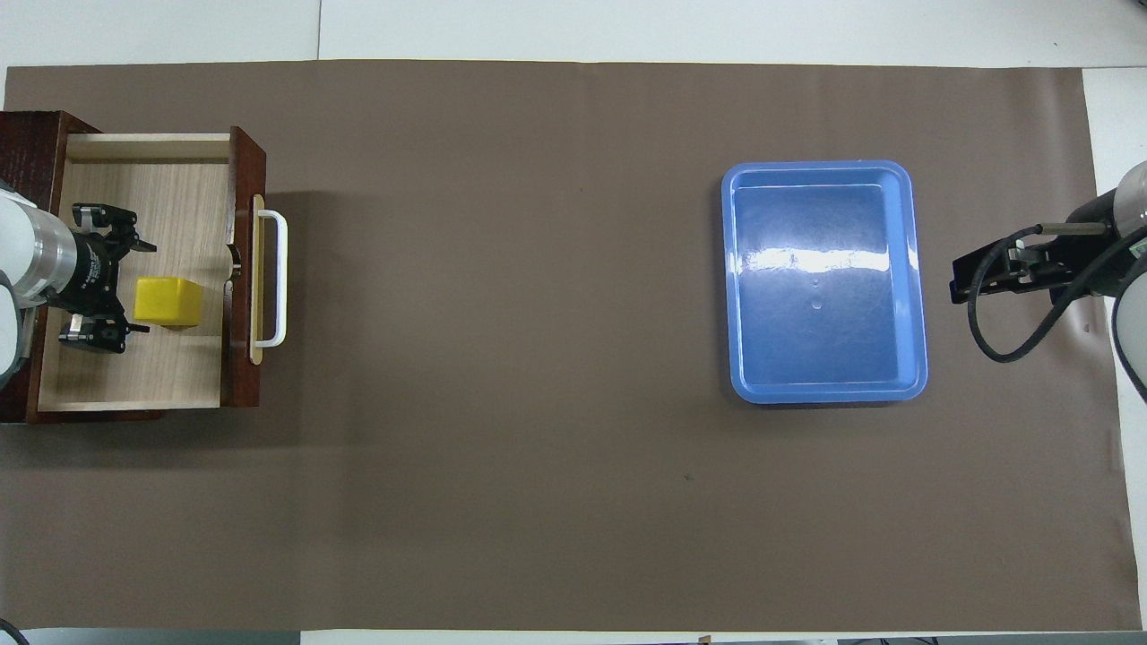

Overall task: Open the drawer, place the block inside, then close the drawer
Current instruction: 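Release the cube inside the drawer and open the left gripper, then push the drawer shut with the left gripper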

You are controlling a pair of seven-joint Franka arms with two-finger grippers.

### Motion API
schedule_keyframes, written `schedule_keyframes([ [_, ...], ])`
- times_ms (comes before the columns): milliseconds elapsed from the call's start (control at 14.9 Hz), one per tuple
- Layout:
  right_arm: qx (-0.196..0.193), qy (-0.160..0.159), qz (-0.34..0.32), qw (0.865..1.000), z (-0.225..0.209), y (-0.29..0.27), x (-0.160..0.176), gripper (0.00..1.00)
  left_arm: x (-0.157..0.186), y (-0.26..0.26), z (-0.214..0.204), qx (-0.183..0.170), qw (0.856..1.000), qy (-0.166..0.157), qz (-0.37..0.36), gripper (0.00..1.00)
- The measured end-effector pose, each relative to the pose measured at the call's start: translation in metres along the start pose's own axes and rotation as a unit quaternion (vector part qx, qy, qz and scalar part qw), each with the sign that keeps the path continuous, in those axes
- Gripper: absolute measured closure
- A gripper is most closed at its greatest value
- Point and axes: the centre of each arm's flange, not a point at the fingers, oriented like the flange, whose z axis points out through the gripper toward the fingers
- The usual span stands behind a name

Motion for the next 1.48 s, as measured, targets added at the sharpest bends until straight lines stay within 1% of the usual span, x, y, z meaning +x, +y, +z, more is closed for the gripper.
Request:
schedule_keyframes([
  [134,-0.007,0.013,0.000,1.000,-0.002,0.002,0.003,0.00,-0.009,0.009,-0.022,-0.017,1.000,0.001,-0.007,0.00],
  [268,-0.010,0.028,0.000,1.000,-0.005,0.002,0.006,0.00,-0.036,0.014,-0.034,-0.025,1.000,-0.001,-0.009,0.00],
  [403,-0.010,0.031,0.001,0.999,-0.005,0.002,0.006,0.00,-0.075,0.015,-0.037,-0.024,1.000,-0.004,0.006,0.00],
  [537,-0.010,0.031,0.014,0.999,-0.005,0.002,0.006,0.00,-0.113,0.014,-0.030,-0.015,1.000,-0.006,0.009,0.00],
  [671,-0.010,0.030,0.027,0.999,-0.005,0.002,0.006,0.00,-0.139,0.014,-0.017,-0.002,1.000,-0.005,0.011,0.00],
  [738,-0.010,0.029,0.033,0.999,-0.004,0.002,0.006,0.00,-0.143,0.015,-0.011,0.003,1.000,-0.004,0.012,0.00],
  [872,-0.010,0.027,0.043,0.999,-0.003,0.002,0.006,0.00,-0.140,0.016,0.002,0.011,1.000,0.009,0.016,0.00],
  [1141,-0.010,0.027,0.047,0.998,-0.002,0.001,0.006,0.00,-0.119,0.020,0.018,0.014,1.000,0.024,0.006,0.00],
  [1476,-0.011,0.023,0.046,0.999,0.000,-0.001,0.005,0.00,-0.109,0.020,0.017,0.015,1.000,0.023,-0.002,0.00],
])
